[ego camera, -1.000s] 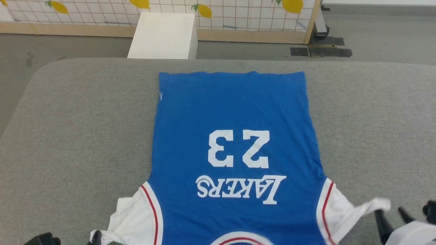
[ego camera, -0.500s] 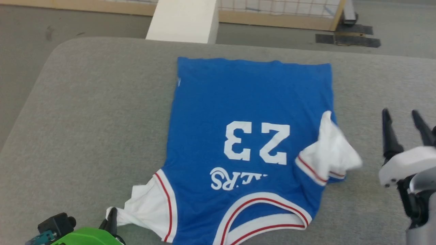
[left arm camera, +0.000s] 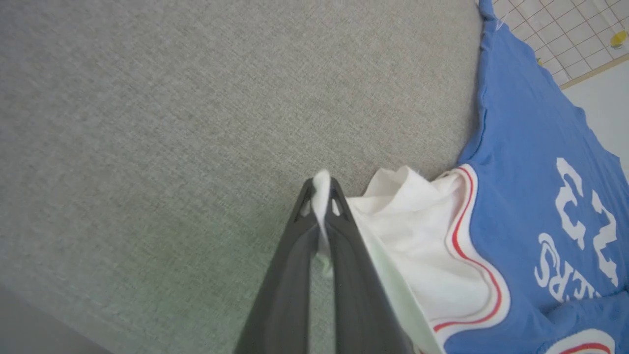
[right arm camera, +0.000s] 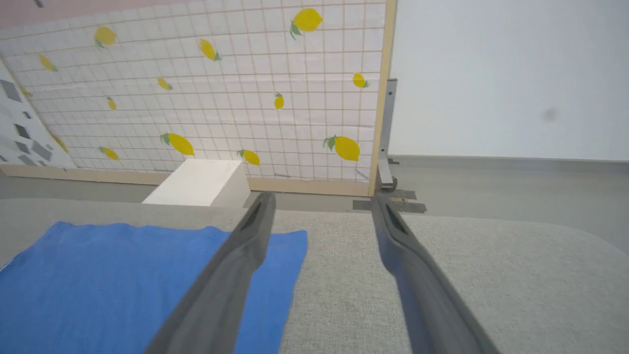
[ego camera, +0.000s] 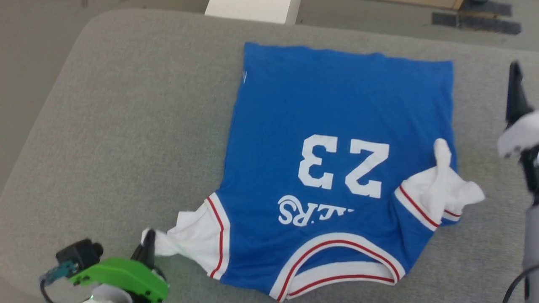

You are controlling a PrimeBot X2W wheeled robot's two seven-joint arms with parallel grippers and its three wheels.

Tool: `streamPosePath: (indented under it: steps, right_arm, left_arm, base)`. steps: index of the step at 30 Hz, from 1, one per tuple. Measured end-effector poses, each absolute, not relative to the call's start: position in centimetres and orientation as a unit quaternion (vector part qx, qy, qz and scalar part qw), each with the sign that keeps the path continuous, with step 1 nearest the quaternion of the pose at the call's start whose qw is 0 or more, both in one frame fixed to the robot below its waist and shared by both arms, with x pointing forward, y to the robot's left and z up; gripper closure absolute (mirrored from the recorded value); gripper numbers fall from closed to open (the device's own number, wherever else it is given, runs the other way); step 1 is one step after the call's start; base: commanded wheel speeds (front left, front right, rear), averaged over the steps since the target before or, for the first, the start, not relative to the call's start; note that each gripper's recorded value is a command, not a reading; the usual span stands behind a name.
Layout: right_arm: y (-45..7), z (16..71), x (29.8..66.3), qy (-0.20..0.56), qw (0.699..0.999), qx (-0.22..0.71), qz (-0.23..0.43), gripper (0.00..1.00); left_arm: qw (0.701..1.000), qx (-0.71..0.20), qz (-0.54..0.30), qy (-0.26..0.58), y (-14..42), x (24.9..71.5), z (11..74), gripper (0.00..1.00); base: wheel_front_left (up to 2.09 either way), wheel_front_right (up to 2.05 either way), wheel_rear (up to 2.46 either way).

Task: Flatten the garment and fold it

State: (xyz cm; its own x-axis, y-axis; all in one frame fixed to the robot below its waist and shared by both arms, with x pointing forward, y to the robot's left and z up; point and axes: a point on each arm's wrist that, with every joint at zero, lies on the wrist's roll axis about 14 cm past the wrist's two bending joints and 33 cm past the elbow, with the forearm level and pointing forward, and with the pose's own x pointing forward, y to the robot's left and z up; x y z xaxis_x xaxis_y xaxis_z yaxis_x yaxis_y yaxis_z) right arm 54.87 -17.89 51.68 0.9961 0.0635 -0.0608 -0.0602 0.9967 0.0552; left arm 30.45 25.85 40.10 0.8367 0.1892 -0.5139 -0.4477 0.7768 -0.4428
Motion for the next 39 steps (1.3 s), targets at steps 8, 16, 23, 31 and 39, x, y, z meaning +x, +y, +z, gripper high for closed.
streamPosePath:
  steps: [8,16,23,31,39]
  right_arm:
    - [-16.9,48.7,61.7,0.1,0.994,0.042,0.032,0.0]
    - [-15.1,43.0,65.9,0.241,0.969,0.035,0.041,0.0]
    - [-13.6,36.4,65.2,0.393,0.918,0.032,0.044,0.0]
    - [-12.4,35.9,64.8,0.44,0.897,0.005,0.049,1.0]
    - [-12.5,42.3,64.5,0.2,0.977,0.015,0.065,1.0]
  left_arm:
    - [0.912,-0.294,0.177,0.226,25.5,32.3,38.8,1.0]
    - [0.908,-0.292,0.191,0.231,26.0,33.1,37.0,1.0]
    - [0.906,-0.286,0.208,0.231,26.9,32.9,36.2,1.0]
    - [0.905,-0.28,0.22,0.231,27.6,32.5,35.8,1.0]
    - [0.91,-0.275,0.221,0.219,28.6,32.2,36.9,1.0]
  base:
    - [0.0,0.0,0.0]
    - [0.0,0.0,0.0]
    - [0.0,0.0,0.0]
    - [0.0,0.0,0.0]
    - [0.0,0.0,0.0]
